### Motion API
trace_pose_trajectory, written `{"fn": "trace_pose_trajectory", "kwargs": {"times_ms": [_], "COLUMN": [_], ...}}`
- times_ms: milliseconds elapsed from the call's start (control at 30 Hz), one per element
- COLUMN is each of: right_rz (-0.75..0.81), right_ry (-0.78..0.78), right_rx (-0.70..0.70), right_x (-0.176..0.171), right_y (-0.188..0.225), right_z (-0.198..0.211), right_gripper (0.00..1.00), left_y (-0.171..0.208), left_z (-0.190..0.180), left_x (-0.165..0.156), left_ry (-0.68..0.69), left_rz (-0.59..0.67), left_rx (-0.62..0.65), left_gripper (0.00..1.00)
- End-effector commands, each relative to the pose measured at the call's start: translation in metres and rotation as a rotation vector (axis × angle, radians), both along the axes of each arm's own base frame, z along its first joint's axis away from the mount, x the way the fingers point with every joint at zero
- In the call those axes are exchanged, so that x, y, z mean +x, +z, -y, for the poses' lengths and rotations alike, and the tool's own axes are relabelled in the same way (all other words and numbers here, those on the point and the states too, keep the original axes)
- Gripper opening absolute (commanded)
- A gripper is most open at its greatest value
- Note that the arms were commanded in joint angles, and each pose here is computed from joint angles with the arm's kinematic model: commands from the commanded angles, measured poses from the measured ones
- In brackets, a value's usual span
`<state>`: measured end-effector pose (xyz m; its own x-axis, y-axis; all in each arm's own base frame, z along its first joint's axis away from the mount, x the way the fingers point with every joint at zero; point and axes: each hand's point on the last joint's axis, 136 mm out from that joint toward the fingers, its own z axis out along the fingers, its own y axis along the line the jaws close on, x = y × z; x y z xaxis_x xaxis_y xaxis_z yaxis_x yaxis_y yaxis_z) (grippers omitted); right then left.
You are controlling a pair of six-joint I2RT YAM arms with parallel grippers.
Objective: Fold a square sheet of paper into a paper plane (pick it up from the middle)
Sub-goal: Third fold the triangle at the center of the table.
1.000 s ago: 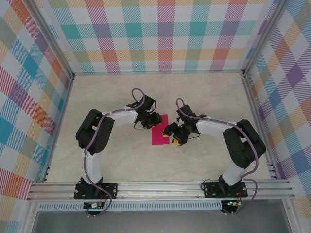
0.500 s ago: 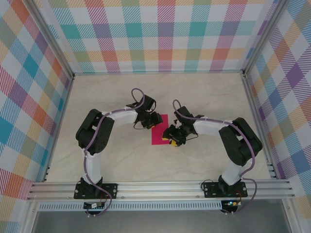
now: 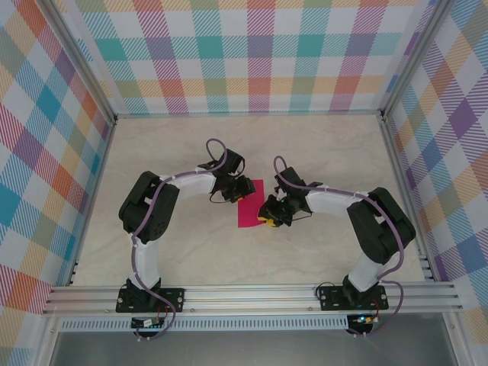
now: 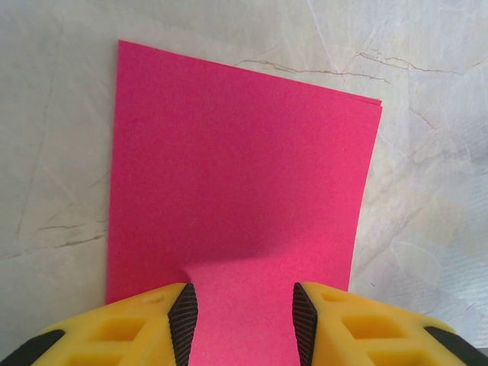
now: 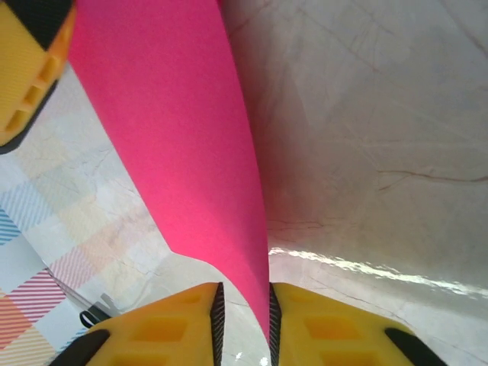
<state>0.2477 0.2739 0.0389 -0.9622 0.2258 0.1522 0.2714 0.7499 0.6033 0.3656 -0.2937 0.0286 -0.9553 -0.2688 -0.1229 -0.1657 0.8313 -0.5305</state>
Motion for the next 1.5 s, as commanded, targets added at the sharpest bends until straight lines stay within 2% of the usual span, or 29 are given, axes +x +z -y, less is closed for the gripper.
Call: {"fn": "trace_pose_trajectory", "kwargs": {"times_ms": [0,167,367,500,900,1100,1467], "right_rz": [0.031,0.028,-0.058,-0.079,-0.053,-0.049,0.002], "right_ry": [-0.028,-0.007,0.095,0.113,0.101,0.096,0.116], "right_rx": [0.001,-0.028,-0.064,-0.068,-0.056,-0.066,0.0], "right_x": [0.005,0.001,-0.029,-0.036,-0.016,-0.007,0.017], "right_y": [0.008,0.01,0.007,0.008,0.013,0.011,0.013], "right_z": [0.0,0.005,0.017,0.019,0.007,0.003,-0.021], "right_gripper": [0.14,0.04,0.0,0.0,0.01,0.01,0.02], "left_y": [-0.012,0.015,0.054,0.036,-0.003,-0.01,-0.013], "left_z": [-0.008,-0.001,0.017,0.011,-0.003,-0.004,-0.003], "left_x": [-0.019,-0.021,-0.018,-0.017,-0.021,-0.023,-0.022], "left_ry": [-0.004,-0.029,-0.082,-0.072,-0.068,-0.07,-0.08], "left_rz": [-0.074,-0.035,0.062,0.049,-0.012,-0.03,-0.037], "left_rx": [0.041,-0.025,-0.166,-0.113,-0.001,0.009,0.018], "left_gripper": [0.41,0.42,0.44,0.43,0.41,0.41,0.41]}}
